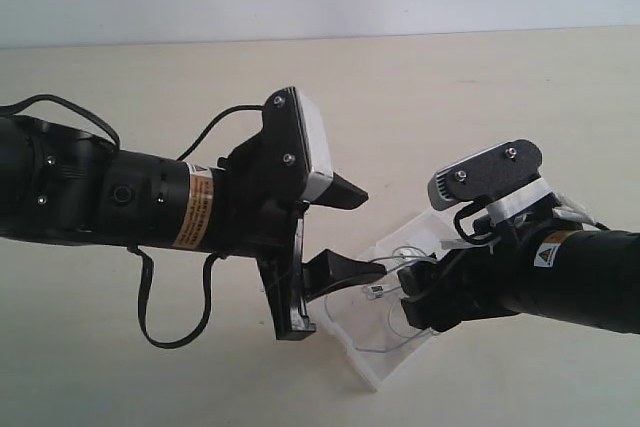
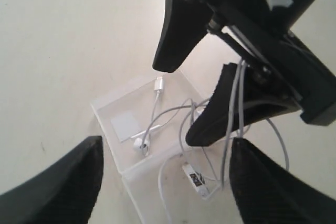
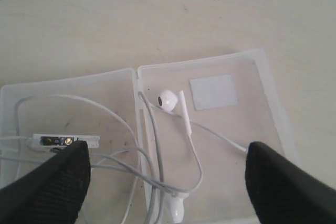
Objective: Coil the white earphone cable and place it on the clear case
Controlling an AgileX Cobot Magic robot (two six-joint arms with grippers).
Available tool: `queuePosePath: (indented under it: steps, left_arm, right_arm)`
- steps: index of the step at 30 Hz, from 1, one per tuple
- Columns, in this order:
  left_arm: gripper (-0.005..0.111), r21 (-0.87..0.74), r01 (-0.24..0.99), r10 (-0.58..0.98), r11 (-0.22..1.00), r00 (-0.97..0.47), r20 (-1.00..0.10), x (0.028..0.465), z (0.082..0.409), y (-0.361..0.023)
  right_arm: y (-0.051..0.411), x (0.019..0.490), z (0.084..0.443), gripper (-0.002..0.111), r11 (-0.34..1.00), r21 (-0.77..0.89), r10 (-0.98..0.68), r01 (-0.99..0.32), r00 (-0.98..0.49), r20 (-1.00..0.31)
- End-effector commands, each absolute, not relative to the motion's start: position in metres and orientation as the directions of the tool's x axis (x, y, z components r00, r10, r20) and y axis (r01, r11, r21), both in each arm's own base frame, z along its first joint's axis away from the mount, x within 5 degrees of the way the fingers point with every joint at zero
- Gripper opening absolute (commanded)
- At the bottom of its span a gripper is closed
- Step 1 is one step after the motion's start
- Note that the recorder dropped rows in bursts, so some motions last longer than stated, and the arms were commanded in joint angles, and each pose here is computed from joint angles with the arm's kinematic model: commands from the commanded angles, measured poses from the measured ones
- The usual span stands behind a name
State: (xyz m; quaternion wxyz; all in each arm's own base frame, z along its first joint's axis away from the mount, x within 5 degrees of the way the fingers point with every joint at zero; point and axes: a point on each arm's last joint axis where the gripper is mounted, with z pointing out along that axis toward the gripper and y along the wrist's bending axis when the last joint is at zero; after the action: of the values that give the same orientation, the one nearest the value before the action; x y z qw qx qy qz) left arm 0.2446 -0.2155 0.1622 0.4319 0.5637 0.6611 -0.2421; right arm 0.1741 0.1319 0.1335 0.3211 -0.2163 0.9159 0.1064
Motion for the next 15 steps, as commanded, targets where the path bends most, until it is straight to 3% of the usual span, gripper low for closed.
queuePosePath:
  steps: [1, 12, 15]
  left_arm:
    - [0.066, 0.141, 0.964, 0.540, 0.227, -0.004, -0.842, 0.2434, 0.1543, -0.2185]
    - [0.066, 0.106, 0.975, 0.519, 0.197, -0.012, -0.855, 0.2417, 0.1457, -0.2219]
    - [0.059, 0.099, 0.972, 0.508, 0.211, -0.022, -0.861, 0.2425, 0.1466, -0.2222]
  right_arm:
    - [0.1334, 0.1762, 0.1372, 0.077, 0.880, 0.047, -0.330, -0.473, -0.679, -0.656]
    - [0.1334, 0.1764, 0.1373, 0.077, 0.880, 0.046, -0.329, -0.472, -0.677, -0.658]
    - [0.1334, 0.1765, 0.1374, 0.077, 0.880, 0.045, -0.330, -0.474, -0.676, -0.659]
